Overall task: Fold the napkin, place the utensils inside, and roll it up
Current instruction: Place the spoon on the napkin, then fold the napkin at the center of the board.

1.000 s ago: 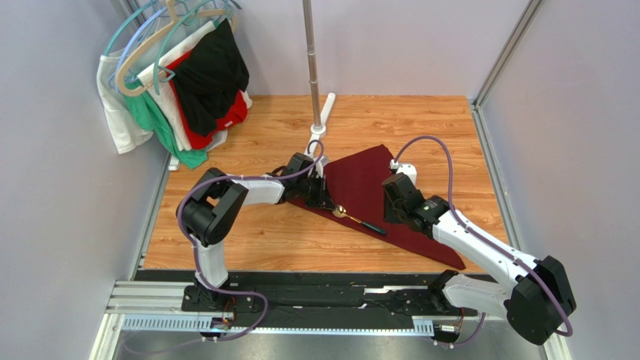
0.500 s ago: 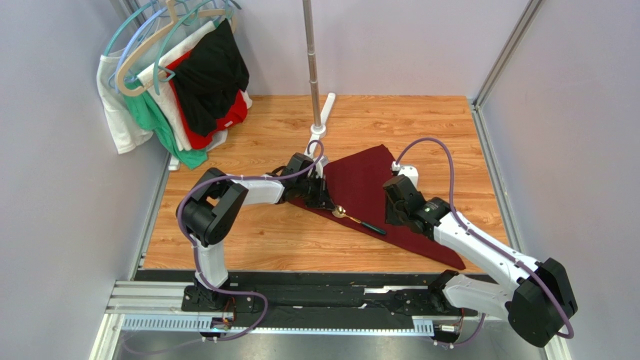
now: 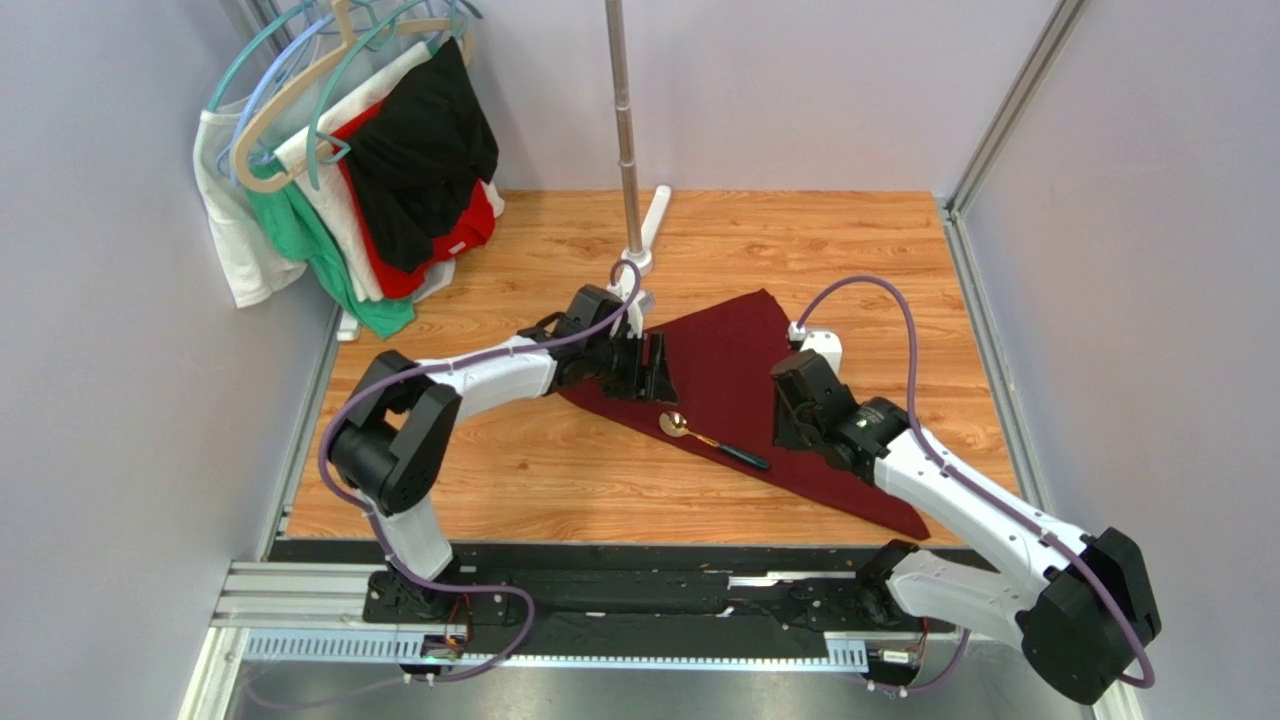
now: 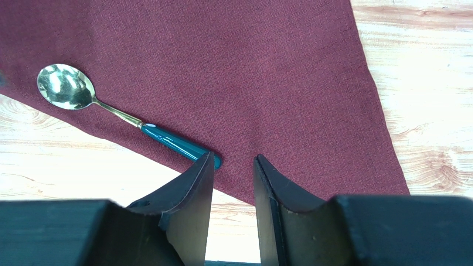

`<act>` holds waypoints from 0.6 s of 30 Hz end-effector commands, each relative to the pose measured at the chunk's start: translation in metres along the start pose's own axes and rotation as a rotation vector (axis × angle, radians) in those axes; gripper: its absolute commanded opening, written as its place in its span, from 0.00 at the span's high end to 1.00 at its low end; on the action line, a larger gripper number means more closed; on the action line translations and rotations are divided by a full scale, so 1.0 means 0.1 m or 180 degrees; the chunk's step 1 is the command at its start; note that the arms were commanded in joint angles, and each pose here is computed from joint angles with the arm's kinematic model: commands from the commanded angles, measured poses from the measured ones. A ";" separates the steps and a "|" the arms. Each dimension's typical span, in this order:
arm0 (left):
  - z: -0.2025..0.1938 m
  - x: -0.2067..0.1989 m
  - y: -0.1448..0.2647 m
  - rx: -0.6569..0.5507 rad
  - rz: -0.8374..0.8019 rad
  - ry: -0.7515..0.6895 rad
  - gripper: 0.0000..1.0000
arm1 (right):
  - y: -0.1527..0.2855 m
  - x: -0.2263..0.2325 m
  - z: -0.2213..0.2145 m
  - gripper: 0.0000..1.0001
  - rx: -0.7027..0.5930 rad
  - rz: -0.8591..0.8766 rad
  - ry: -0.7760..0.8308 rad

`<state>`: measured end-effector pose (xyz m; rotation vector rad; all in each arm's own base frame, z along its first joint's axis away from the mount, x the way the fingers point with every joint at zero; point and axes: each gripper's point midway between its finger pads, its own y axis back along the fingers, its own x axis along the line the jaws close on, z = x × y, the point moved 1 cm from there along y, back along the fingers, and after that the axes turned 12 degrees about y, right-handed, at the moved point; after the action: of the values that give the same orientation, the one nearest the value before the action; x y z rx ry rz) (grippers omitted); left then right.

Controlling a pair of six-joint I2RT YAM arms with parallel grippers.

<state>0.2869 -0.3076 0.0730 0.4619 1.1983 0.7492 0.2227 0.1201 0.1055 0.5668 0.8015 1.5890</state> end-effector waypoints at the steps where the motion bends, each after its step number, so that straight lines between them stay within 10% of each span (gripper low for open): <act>1: 0.35 -0.14 0.39 -0.0316 0.0022 -0.0142 0.23 | 0.08 -0.03 0.18 0.64 -0.0201 -0.0033 -0.0071; 18: 0.57 1.38 1.43 -0.1680 0.0689 0.1157 0.22 | 0.00 0.14 0.31 0.64 -0.0329 0.0194 0.0018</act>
<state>0.3113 -0.1141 0.0873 0.1599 1.2398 1.3045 0.2281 0.1259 0.1115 0.5463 0.7714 1.6283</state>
